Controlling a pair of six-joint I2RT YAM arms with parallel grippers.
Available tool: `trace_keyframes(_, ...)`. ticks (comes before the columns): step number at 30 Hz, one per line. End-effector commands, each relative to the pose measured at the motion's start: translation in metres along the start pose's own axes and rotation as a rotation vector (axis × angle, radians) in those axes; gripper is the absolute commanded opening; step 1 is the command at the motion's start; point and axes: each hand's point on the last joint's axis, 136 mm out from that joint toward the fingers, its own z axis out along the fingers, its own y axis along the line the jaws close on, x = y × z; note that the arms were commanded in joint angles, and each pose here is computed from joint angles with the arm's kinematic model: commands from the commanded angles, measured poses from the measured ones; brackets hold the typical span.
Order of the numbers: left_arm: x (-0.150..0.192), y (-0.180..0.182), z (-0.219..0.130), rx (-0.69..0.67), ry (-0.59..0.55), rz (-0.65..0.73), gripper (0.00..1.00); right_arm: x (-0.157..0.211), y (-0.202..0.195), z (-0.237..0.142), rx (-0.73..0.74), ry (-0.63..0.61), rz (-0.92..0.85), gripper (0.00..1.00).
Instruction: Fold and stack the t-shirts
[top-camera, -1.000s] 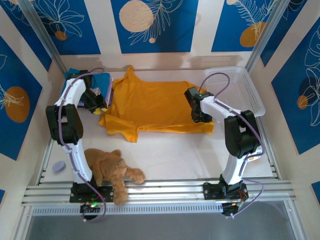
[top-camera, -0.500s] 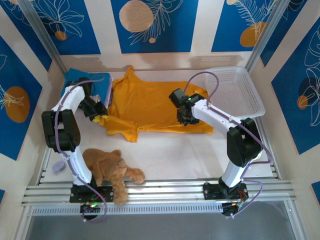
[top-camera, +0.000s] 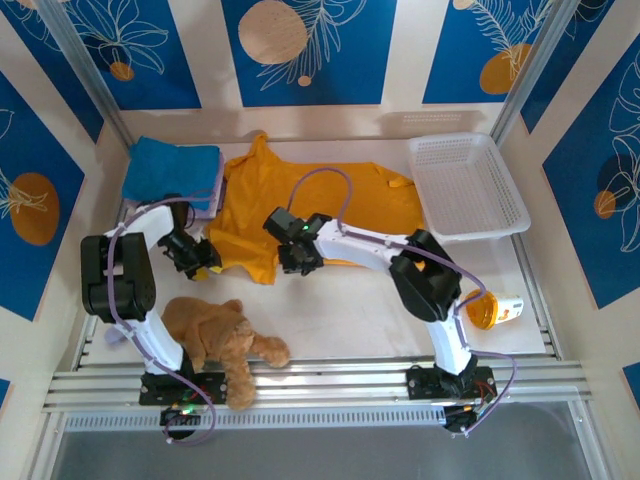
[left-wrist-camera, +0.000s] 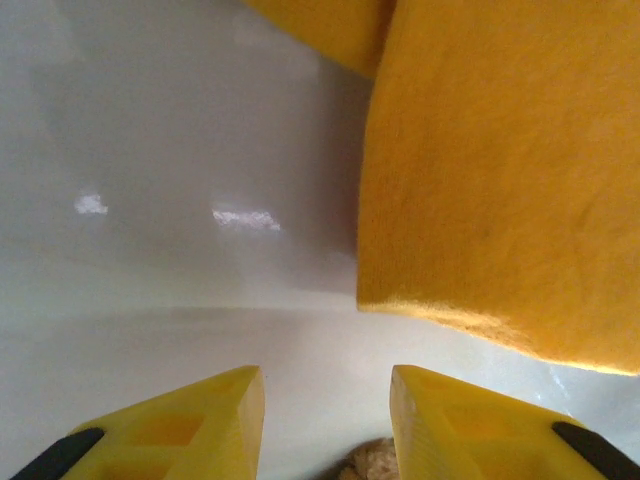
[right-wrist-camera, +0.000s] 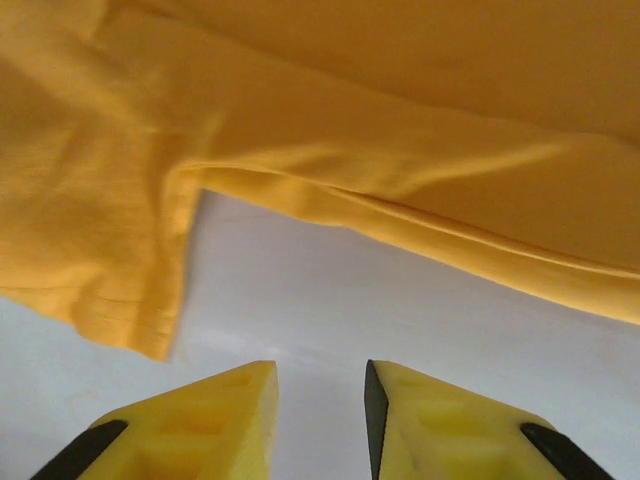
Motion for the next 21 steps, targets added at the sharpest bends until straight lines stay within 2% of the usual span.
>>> trace_keyframes(1, -0.012, -0.009, -0.003, 0.053, -0.048, -0.002, 0.37, 0.000, 0.033, 0.004, -0.111, 0.027, -0.047, 0.31)
trace_keyframes(5, -0.020, -0.015, -0.003, 0.083, -0.062, -0.009, 0.37, 0.002, 0.052, 0.011, -0.180, 0.042, -0.061, 0.31)
trace_keyframes(13, -0.029, -0.018, 0.006, 0.108, -0.054, -0.019, 0.30, 0.010, 0.063, 0.029, -0.196, 0.087, -0.067, 0.31)
trace_keyframes(18, -0.035, -0.026, 0.004, 0.155, -0.077, -0.006, 0.23, 0.013, 0.064, 0.035, -0.201, 0.098, -0.071, 0.30)
trace_keyframes(21, -0.035, -0.028, 0.004, 0.160, -0.076, -0.006, 0.15, 0.015, 0.064, 0.039, -0.203, 0.114, -0.066, 0.26)
